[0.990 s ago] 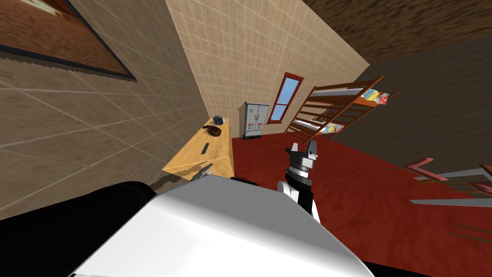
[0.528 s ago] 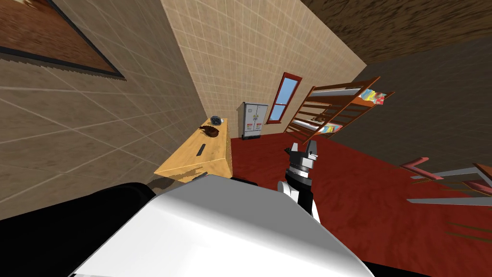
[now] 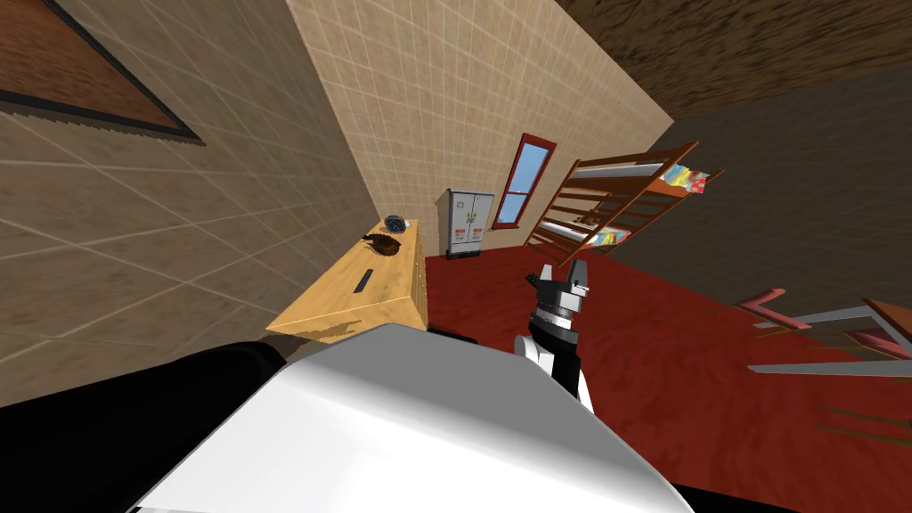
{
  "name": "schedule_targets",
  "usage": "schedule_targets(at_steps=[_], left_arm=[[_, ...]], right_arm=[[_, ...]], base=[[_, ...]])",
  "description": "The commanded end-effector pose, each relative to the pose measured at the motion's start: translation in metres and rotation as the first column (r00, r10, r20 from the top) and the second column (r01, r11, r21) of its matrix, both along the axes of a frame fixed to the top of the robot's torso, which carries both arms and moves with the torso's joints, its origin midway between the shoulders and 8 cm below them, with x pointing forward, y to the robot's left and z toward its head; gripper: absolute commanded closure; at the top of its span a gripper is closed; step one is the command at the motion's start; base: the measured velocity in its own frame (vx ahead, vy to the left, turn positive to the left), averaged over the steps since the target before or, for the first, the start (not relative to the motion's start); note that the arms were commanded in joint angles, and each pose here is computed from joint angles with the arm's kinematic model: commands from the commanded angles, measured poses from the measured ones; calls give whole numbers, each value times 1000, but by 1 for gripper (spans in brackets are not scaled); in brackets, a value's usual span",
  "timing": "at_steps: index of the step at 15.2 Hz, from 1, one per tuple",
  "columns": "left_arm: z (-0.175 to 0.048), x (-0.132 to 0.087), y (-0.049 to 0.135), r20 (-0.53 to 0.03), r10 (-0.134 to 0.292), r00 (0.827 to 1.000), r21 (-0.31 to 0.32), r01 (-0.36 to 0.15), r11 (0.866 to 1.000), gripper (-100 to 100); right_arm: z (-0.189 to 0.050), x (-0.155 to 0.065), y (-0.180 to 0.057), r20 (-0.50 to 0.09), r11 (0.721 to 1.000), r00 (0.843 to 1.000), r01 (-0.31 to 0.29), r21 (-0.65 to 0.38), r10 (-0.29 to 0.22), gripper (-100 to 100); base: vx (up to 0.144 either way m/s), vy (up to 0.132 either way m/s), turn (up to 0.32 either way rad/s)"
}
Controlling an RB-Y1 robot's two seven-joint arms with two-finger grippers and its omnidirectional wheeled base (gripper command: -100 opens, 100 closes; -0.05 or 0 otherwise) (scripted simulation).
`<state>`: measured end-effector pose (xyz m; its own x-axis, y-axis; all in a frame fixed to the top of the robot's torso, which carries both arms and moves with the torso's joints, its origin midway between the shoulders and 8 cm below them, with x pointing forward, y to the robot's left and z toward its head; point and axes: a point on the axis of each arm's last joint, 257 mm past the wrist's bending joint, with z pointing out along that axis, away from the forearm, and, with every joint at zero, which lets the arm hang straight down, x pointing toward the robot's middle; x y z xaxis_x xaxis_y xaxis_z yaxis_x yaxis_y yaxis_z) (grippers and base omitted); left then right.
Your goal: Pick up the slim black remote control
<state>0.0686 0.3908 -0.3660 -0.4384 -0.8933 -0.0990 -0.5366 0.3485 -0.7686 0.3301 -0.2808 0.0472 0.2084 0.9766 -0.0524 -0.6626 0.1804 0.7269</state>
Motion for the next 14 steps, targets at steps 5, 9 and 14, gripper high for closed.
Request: schedule_targets(at_steps=[5,9,14], left_arm=[[-5,-50,32,-152,-44,987,70,55,996,-100],[-6,-105,68,-299,-53,953,130,95,987,-100],[0,-126,91,-377,-81,923,163,153,975,-100]], right_arm=[[0,0,0,0,1000,1000,0,0,0,0],[0,0,0,0,1000,1000,0,0,0,0],[0,0,0,0,1000,1000,0,0,0,0]], base=[[69,-47,-26],[76,-29,-37],[79,-31,-35]])
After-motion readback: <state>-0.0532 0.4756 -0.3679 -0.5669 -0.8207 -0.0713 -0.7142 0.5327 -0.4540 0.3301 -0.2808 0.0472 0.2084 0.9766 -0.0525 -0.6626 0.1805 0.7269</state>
